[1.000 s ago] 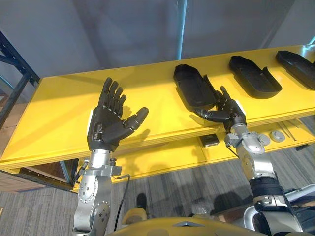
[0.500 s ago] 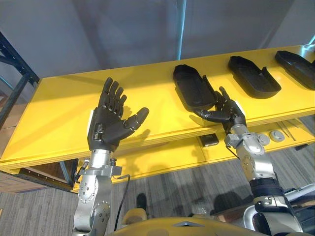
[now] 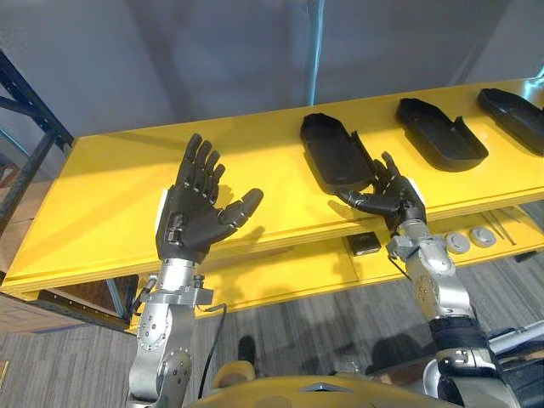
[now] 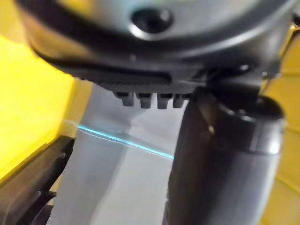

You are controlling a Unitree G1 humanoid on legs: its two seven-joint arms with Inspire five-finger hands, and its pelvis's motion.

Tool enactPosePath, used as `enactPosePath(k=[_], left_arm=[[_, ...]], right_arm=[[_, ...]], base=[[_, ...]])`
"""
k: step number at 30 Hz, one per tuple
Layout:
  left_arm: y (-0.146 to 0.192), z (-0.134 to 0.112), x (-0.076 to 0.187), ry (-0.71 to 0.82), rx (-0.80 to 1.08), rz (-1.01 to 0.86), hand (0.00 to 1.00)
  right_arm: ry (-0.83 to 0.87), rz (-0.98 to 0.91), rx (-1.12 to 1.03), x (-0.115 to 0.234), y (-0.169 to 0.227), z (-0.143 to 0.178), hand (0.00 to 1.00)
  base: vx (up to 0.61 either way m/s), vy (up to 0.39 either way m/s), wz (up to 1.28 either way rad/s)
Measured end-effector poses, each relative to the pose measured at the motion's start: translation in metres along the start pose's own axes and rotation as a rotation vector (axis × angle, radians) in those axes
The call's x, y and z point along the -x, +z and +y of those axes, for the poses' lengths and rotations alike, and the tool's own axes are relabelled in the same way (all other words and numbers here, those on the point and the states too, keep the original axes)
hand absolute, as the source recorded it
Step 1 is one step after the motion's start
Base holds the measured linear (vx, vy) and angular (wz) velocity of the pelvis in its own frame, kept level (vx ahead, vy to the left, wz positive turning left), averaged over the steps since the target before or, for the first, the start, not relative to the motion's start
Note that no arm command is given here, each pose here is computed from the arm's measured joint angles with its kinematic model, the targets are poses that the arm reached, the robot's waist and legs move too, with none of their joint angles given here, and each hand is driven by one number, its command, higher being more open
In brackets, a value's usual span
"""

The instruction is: Walk over and take three plastic housings, then place them on the shelf

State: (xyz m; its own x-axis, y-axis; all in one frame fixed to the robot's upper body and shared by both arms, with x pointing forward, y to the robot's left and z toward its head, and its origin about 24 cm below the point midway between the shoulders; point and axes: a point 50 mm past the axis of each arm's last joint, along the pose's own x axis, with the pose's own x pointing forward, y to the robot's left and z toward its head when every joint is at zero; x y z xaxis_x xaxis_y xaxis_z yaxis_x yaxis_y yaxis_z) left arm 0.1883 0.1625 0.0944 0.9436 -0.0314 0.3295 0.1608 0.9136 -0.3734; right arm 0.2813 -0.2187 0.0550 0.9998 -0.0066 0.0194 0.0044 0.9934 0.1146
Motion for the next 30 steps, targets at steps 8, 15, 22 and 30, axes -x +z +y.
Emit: enactPosePath(k=[8, 15, 22, 30], left_arm=[[0.000, 0.001, 0.001, 0.008, -0.003, 0.002, 1.00], [-0.001, 0.001, 0.001, 0.026, -0.002, 0.004, 1.00], [-0.002, 0.001, 0.002, 0.043, 0.001, 0.009, 1.00], [-0.002, 0.003, 0.003, 0.065, 0.000, 0.014, 1.00]], right_arm=[[-0.009, -0.195, 0.021, 0.030, 0.038, 0.003, 1.00], [0.086, -0.249, 0.025, 0.048, 0.047, 0.013, 1.00], [0.250, -0.134, 0.002, 0.058, 0.029, 0.036, 1.00], [0.270, 0.040, -0.044, 0.060, -0.002, 0.049, 1.00]], base=[[0.00, -0.003, -0.13], [0.01, -0.010, -0.10], [0.01, -0.002, -0.02], [0.00, 0.000, 0.00]])
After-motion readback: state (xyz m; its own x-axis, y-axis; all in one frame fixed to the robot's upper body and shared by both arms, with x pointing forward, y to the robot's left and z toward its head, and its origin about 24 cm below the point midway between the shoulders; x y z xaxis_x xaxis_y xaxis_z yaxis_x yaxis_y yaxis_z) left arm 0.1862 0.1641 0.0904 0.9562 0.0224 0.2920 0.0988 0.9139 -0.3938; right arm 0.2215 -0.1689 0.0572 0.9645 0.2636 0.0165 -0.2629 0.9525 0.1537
